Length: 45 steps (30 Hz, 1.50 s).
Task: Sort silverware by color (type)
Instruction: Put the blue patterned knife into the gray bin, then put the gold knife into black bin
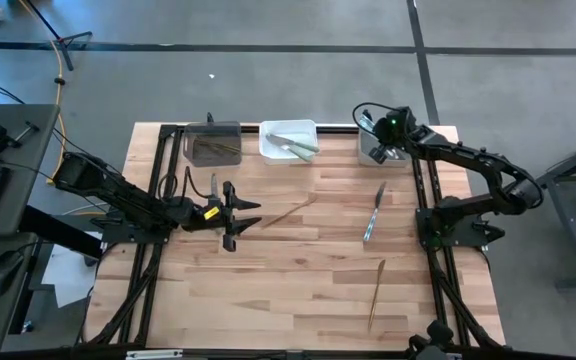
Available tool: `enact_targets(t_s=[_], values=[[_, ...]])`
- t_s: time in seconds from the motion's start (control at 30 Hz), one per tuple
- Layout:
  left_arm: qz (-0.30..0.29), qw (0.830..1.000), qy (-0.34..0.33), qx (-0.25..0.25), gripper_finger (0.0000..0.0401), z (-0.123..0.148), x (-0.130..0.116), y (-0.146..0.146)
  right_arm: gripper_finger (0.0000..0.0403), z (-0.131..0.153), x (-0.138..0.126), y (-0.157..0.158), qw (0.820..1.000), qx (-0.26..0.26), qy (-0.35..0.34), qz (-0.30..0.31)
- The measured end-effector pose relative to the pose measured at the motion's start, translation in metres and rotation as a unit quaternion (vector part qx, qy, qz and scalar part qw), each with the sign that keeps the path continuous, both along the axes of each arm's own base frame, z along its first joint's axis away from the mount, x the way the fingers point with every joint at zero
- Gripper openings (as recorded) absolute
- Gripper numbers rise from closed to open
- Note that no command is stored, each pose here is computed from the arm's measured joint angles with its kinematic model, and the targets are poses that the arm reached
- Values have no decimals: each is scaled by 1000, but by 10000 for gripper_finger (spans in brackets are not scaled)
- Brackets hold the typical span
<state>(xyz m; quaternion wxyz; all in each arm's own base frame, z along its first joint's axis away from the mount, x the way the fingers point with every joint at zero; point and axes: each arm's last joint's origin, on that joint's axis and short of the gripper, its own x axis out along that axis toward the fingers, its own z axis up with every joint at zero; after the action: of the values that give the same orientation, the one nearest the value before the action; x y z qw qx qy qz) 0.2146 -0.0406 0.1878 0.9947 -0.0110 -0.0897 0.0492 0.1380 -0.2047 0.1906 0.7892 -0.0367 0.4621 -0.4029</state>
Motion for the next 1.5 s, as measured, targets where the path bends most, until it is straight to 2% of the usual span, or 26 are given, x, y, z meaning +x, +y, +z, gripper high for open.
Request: enact_targets(t_s=[0.57, 0.77, 0.93, 1.2, 1.37, 1.5], values=[[0, 1000, 0, 0, 161, 0, 0, 0, 3, -3, -1, 1, 1000, 19, -8, -13], [0, 1000, 1, 0, 161, 0, 0, 0, 4, -20, 2, -2, 998, 54, 17, -15], [0, 1000, 3, 0, 161, -1, 0, 0, 26, -22, 1, -5, 998, 39, 41, -40], [8, 1000, 27, 6, 161, -5, 2, 3, 108, 7, 3, -1, 998, 22, 26, -55], [22, 998, 60, 9, 161, -11, 3, 9, 139, 36, 16, 12, 999, 4, -12, -31], [31, 995, 91, 6, 161, -18, 4, 13, 143, 48, 35, 32, 997, 24, -68, 28]])
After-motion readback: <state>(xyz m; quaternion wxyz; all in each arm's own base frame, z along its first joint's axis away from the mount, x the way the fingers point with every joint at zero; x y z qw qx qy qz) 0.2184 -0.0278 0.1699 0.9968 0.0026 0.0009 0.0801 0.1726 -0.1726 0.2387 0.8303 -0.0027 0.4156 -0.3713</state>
